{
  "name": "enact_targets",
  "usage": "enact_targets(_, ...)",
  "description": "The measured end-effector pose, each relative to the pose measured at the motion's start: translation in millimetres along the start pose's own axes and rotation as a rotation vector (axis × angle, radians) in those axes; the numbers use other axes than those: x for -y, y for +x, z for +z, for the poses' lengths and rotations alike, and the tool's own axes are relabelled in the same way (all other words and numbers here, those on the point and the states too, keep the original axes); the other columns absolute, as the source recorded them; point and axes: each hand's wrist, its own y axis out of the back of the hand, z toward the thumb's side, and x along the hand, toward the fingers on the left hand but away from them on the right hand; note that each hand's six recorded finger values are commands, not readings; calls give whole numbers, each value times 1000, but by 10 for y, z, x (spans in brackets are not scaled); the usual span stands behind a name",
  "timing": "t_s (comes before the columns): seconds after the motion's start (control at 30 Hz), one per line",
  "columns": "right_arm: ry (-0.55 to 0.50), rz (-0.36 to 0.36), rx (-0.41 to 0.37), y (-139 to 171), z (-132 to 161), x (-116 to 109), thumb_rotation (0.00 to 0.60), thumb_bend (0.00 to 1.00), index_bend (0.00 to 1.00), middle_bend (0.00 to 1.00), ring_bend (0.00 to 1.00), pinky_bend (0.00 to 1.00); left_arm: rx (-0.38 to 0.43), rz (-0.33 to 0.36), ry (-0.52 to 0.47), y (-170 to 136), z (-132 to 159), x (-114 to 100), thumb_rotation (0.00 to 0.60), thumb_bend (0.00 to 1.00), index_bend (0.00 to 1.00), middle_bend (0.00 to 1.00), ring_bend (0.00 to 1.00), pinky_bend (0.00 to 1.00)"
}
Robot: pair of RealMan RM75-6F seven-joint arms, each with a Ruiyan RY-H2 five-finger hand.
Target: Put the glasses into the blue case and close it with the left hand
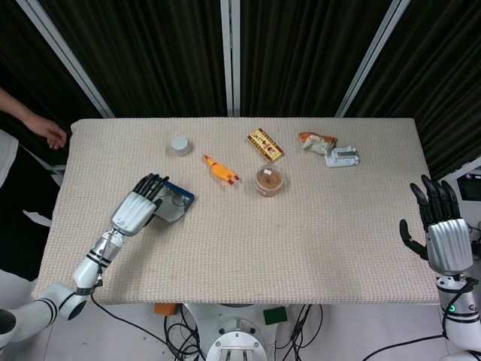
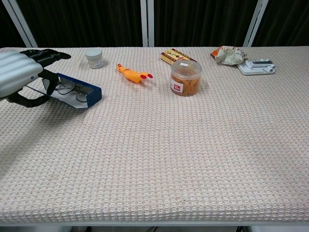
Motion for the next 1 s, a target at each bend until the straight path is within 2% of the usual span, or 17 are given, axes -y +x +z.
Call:
enact_targets(0.13,4,-2,1,-6,-5,-20,600,517,0,0,0,0,31,-20,109,70,61,-119,600,406,733,0,0,146)
enact_targets(0.53,12,18,29,-1,-89,19,600,517,0,0,0,0,71,-176,290,687,58,-77,600,403,731,0,0,147)
enact_targets(0.83,5,29,34,-23,-122,63,600,517,0,0,0,0,41,-142,328,878,23,-286,600,401,728,0,0,146)
enact_targets(1.0,2,40,41,-3,-143,107,600,517,0,0,0,0,43,-154,341,943,37,-292,600,400,727,0,0,146)
